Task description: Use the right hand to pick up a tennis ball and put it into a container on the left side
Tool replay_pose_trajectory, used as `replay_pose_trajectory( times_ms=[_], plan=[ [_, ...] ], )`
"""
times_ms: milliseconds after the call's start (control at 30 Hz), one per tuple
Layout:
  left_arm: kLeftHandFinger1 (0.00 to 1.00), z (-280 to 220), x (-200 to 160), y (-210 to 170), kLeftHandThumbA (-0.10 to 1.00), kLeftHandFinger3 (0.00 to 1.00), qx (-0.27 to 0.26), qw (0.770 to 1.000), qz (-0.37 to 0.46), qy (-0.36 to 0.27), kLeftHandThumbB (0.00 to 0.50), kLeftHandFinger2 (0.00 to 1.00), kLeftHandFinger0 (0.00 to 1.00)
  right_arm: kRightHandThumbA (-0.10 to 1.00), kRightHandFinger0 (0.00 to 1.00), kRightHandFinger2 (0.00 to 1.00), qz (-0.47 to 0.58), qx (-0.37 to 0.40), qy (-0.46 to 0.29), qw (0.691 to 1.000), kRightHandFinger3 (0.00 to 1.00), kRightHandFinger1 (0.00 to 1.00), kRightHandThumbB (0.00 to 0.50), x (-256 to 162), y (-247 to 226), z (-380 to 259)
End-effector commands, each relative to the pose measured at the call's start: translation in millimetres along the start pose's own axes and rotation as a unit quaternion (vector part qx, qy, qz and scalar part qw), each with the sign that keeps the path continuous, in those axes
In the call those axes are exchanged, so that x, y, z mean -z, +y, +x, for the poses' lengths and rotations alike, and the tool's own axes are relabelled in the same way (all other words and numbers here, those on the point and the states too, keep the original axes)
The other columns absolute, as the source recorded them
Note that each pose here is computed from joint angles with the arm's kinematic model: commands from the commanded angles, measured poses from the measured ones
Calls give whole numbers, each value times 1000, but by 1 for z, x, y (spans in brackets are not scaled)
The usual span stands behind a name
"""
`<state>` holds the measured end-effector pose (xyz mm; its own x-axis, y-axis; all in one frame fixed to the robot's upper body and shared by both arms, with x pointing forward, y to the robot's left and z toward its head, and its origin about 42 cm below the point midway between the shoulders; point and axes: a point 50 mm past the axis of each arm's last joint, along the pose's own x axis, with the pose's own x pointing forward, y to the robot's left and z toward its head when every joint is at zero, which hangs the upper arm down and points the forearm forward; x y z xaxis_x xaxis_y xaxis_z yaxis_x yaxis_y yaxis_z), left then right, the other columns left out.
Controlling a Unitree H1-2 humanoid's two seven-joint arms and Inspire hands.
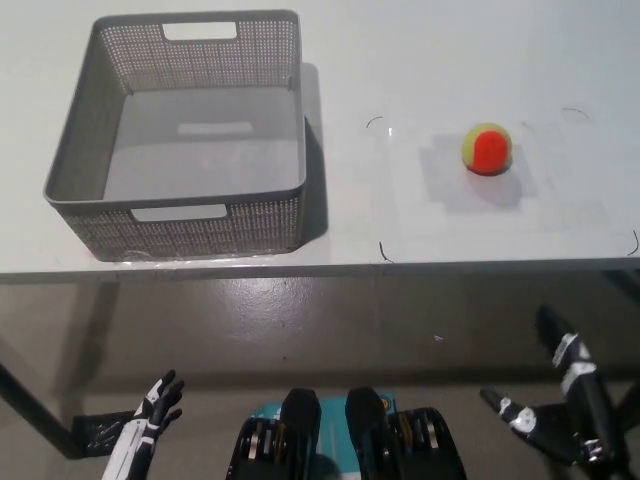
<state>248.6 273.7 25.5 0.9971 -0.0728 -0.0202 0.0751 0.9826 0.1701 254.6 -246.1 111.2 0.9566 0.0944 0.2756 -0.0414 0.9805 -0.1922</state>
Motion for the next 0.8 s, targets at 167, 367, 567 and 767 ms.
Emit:
replay_pose_trajectory(
  times_ms=[167,367,567,767],
  plan=[
    [1000,-1,-5,9,987,1000,3,1000,14,-27,241,1000,1000,1000,1000,1000,-160,-2,-63,985,1000,1000,414,-82,-33,47],
    [1000,-2,-3,9,987,1000,4,1000,12,-28,238,1000,1000,1000,1000,1000,-252,-17,-77,965,1000,1000,389,-124,-47,106],
    [1000,-5,-2,9,988,1000,3,1000,15,-26,246,1000,1000,1000,1000,1000,-298,-25,-74,951,1000,1000,367,-144,-50,165],
    [1000,-5,-2,8,986,1000,4,1000,12,-24,257,1000,1000,1000,1000,1000,-344,-30,-44,937,1000,1000,406,-146,-48,230]
  ],
)
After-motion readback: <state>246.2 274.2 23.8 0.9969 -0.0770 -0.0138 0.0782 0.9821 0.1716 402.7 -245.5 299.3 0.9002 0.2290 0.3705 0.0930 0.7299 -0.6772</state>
